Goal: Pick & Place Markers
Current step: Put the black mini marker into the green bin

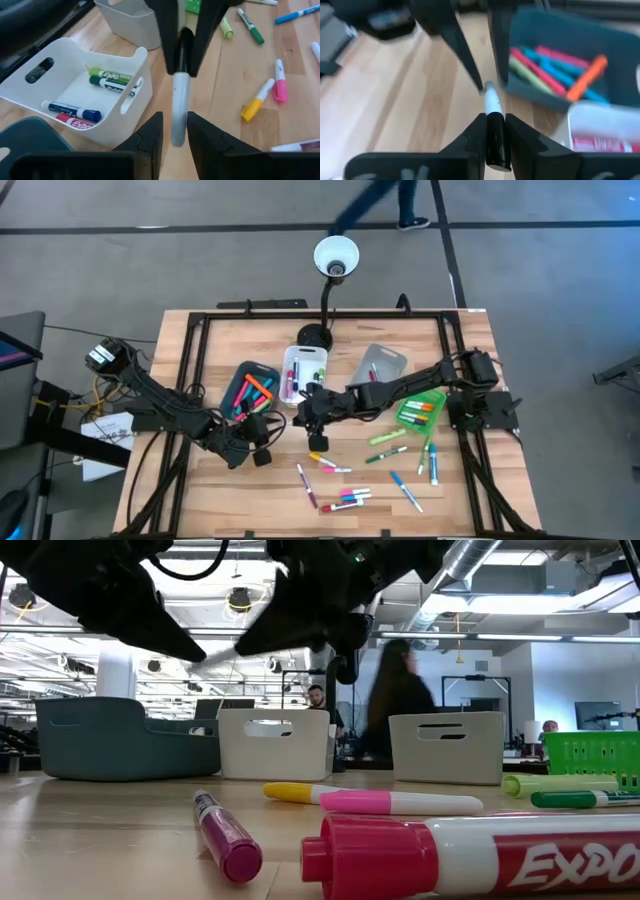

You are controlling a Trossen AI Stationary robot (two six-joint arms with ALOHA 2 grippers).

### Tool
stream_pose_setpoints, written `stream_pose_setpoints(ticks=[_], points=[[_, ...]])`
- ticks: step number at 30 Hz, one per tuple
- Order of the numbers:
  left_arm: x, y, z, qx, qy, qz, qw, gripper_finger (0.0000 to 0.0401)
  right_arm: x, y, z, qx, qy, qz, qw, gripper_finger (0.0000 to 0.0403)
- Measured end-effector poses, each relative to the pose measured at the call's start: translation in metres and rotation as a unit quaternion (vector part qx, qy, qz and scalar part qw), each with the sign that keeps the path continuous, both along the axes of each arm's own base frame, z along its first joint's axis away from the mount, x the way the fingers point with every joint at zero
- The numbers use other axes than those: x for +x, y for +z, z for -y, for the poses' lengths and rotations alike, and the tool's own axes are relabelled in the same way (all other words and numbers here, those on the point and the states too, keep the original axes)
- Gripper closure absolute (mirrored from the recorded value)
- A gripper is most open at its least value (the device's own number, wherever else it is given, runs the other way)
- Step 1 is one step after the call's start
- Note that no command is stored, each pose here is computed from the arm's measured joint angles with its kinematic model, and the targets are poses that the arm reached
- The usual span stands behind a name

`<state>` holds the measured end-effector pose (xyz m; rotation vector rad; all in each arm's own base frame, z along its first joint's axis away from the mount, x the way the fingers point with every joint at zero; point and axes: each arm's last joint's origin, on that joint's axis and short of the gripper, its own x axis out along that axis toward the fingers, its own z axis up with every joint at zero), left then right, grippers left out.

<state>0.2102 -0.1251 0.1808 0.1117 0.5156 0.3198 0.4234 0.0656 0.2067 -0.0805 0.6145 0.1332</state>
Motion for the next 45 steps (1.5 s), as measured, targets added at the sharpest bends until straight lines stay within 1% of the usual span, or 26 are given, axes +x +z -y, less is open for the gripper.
stream_pose_setpoints(ticks=[3,5,7,9,12,15,18,20,22,24,26,29,30,33,36,38,40,45], points=[[0.0,0.0,0.0,0.001,0.002,0.001,1.0,0.0313,-0.006,-0.004,0.001,0.002,-0.026,-0.04,0.999,0.0365],[0.0,0.0,0.0,0.001,0.002,0.001,1.0,0.0313,-0.012,-0.002,0.002,0.014,-0.041,-0.067,0.997,0.0367],[0.0,0.0,0.0,0.0,0.002,0.002,1.0,0.0313,-0.021,0.006,0.004,0.026,-0.062,-0.092,0.994,0.0366],[0.0,0.0,0.0,-0.001,0.002,0.002,1.0,0.0313,-0.03,0.016,0.006,0.038,-0.091,-0.106,0.989,0.0356],[0.0,0.0,0.0,-0.004,0.003,0.003,1.0,0.0313,-0.051,0.034,0.004,0.039,-0.14,-0.137,0.98,0.0346],[0.0,0.0,0.0,-0.014,0.008,0.007,1.0,0.0313,-0.082,0.053,-0.001,0.015,-0.203,-0.172,0.964,0.0352],[0.0,0.0,0.001,-0.029,0.009,0.008,0.999,0.0313,-0.118,0.069,-0.007,-0.015,-0.277,-0.206,0.938,0.0364],[0.0,0.0,0.001,-0.039,0.008,0.008,0.999,0.0313,-0.141,0.077,-0.013,-0.018,-0.325,-0.223,0.919,0.0367],[0.0,0.0,0.001,-0.053,0.007,0.007,0.999,0.0313,-0.162,0.079,-0.022,-0.011,-0.363,-0.225,0.904,0.0364],[0.0,-0.001,0.002,-0.064,0.003,0.005,0.998,0.0313,-0.183,0.076,-0.03,-0.004,-0.404,-0.221,0.888,0.0354],[0.0,-0.001,0.002,-0.066,0.001,0.003,0.998,0.0313,-0.203,0.07,-0.036,0.002,-0.45,-0.218,0.866,0.0348],[0.0,-0.001,0.002,-0.067,0.0,0.003,0.998,0.0313,-0.231,0.056,-0.037,-0.005,-0.516,-0.216,0.829,0.0351],[0.0,-0.001,0.002,-0.067,0.0,0.003,0.998,0.0313,-0.24,0.051,-0.036,-0.005,-0.539,-0.216,0.814,0.0354],[0.0,-0.001,0.002,-0.067,-0.001,0.002,0.998,0.0313,-0.258,0.037,-0.03,0.027,-0.592,-0.222,0.774,0.0363],[0.0,-0.001,0.002,-0.066,-0.001,0.002,0.998,0.0313,-0.269,0.025,-0.026,0.061,-0.617,-0.237,0.748,0.0364],[0.0,-0.001,0.002,-0.064,0.001,0.004,0.998,0.0313,-0.272,0.018,-0.024,0.073,-0.627,-0.241,0.737,0.0357],[0.0,-0.001,0.002,-0.062,0.003,0.005,0.998,0.0313,-0.273,0.012,-0.023,0.079,-0.629,-0.243,0.735,0.0349],[0.0,-0.001,0.002,-0.061,0.004,0.006,0.998,0.0313,-0.268,-0.004,-0.02,0.08,-0.612,-0.251,0.746,0.0343]])
